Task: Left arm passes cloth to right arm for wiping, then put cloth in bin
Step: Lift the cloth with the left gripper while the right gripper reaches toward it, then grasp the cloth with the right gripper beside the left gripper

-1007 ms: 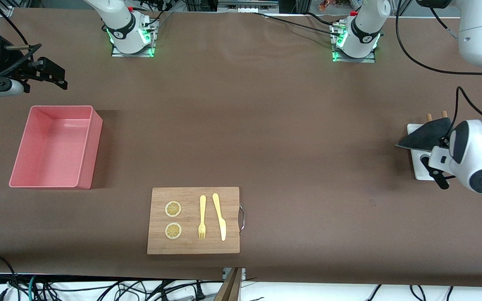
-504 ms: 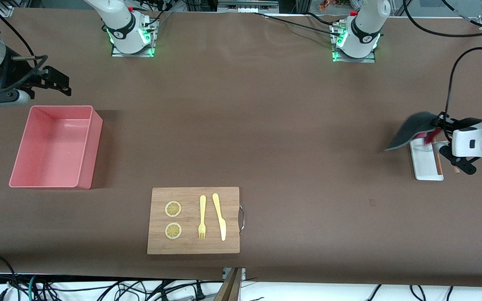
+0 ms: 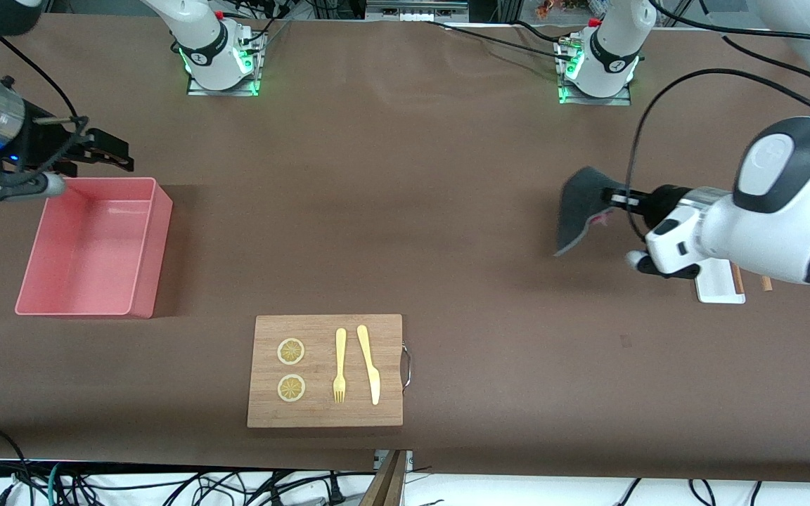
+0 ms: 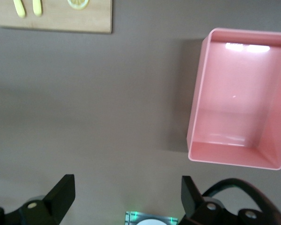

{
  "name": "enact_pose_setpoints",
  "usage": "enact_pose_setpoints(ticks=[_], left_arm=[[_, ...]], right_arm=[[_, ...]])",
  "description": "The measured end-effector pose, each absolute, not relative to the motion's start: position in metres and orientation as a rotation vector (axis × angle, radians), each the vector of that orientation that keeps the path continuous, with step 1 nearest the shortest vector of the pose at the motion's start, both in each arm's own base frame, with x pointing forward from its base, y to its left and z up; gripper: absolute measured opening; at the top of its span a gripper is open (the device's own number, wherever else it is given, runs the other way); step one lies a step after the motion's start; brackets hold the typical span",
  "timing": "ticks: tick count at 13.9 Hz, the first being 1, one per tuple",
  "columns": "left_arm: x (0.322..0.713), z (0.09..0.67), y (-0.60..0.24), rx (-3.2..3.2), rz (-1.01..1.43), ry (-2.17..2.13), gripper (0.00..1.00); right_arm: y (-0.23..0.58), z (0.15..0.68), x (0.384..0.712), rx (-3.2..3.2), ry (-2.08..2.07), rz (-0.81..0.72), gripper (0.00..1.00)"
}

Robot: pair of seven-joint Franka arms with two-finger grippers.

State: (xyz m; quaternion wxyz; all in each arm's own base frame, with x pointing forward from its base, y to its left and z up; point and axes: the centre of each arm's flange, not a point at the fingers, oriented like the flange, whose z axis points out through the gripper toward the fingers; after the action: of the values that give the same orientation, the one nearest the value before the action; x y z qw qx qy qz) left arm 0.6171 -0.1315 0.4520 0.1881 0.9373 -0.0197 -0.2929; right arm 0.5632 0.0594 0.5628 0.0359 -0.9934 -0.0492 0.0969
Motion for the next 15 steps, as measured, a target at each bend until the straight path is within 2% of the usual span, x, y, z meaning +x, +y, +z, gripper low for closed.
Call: enact_pose_setpoints(ticks=[2,5,10,15], left_arm=[[0.615,0.458,-0.171,2.581,-0.817,0.027,0.03],[0.605,0.469,-0.229,2.469,-0.858,0.122,0.03],[0.584,0.494,-0.31,2.365,-0.911,0.208,0.03],[0.56,0.557,-0.383,2.333,-0.84,0.295,0.03]], right_arm=[[0.081,0.539,0.565,-2.98,-0.281,0.407,1.0],[0.102,0.537,0.554,-2.722,-0.711,0.444,1.0],[0.142,0.539,0.551,-2.328,-1.214,0.27,1.0],[0.215,0.486,0.584,-2.065,-1.453,-0.024,1.0]])
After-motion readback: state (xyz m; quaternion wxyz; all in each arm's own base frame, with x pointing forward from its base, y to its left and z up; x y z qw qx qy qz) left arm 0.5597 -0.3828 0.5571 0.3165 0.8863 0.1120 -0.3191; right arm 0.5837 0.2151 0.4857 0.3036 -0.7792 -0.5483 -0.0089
